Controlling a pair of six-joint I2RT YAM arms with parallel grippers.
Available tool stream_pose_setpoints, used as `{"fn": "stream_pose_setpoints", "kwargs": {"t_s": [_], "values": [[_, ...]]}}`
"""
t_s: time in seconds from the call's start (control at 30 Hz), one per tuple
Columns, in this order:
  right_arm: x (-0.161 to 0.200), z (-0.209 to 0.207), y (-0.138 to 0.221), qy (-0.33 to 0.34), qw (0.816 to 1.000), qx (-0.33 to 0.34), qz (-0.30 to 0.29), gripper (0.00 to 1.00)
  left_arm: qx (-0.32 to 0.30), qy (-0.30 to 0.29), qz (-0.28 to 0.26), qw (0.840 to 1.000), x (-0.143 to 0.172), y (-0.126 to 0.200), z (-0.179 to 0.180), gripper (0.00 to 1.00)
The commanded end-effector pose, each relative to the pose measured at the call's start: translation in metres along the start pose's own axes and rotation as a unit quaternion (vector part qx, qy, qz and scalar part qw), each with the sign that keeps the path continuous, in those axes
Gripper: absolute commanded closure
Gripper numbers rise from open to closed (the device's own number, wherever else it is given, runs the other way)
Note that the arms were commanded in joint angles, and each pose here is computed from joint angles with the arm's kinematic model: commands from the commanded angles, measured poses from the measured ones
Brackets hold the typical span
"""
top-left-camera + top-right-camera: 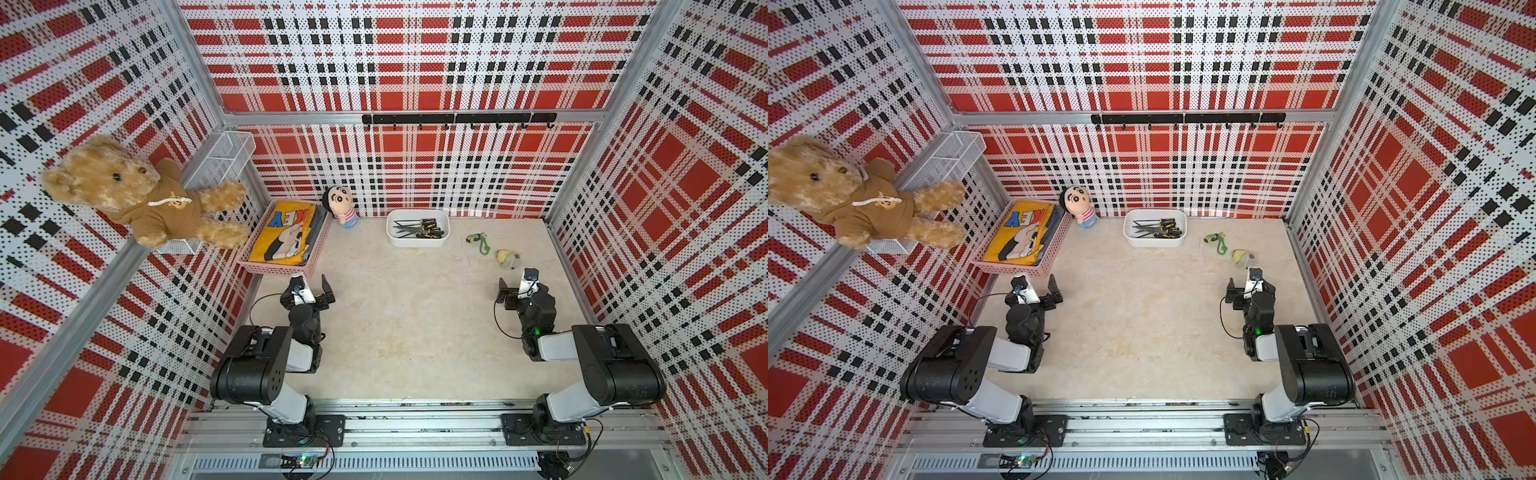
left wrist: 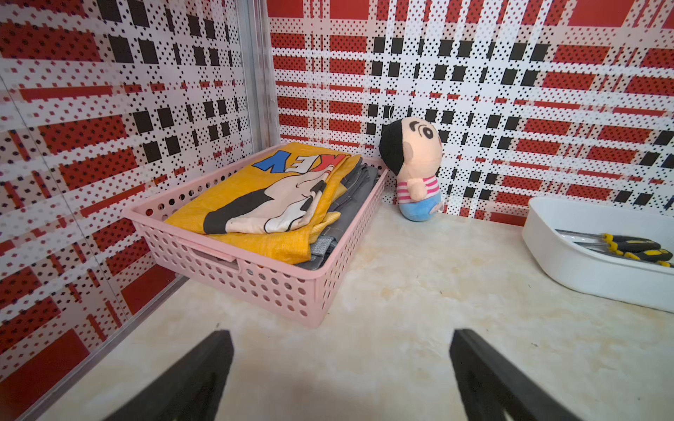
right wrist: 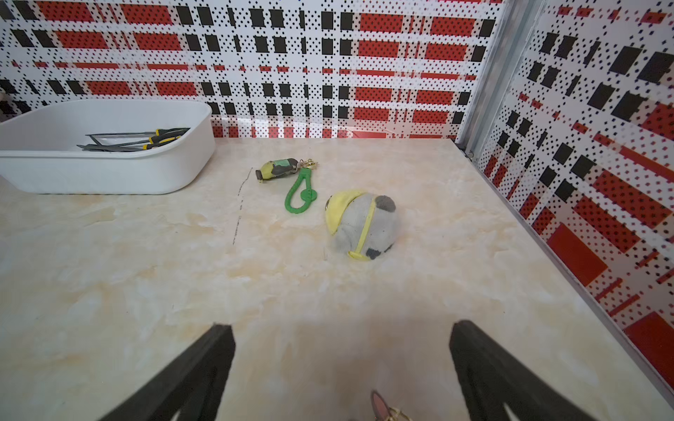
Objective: Take the file tool out of the storage box
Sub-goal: Move the storage box to the center of the board.
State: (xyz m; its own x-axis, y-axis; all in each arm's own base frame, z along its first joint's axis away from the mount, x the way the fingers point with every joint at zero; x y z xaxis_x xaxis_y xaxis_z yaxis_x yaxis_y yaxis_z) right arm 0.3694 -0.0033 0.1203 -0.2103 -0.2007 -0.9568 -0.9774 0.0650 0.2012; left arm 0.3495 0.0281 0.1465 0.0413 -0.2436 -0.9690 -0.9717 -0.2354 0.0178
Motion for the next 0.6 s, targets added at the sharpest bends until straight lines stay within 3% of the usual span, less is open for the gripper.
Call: {"fn": "stream_pose_setpoints", "kwargs": {"t_s": [0.0,0.47,0.57], "values": [[-0.007,-0.003,-0.003,-0.001,1.000,0.006,-0.012,0.00,0.007,0.003,-0.014,1.000,-0.007,-0.004,-0.002,0.01],[-0.014,-0.005,-0.006,-0.001,1.000,0.008,-0.015,0.00,0.001,0.004,-0.020,1.000,-0.010,-0.003,-0.002,0.01],[-0.037,-0.012,-0.024,-0.001,0.999,0.012,0.049,0.00,-0.040,-0.009,-0.018,0.999,-0.023,-0.008,-0.006,0.01]]}}
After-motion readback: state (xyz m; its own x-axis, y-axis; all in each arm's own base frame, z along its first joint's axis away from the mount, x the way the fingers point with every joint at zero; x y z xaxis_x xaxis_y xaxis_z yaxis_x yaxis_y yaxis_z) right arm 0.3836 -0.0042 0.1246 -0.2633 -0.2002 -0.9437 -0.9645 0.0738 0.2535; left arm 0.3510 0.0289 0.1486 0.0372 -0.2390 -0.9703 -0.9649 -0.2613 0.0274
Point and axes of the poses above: each gripper's point midway between its finger pads, its own y axis back along the fingers, its own z axis along the line the jaws close on, x = y × z, the point moved 2 cm from there along y, back along the fingers, and after that the axes turned 11 degrees about y, right-handed, at the moved point
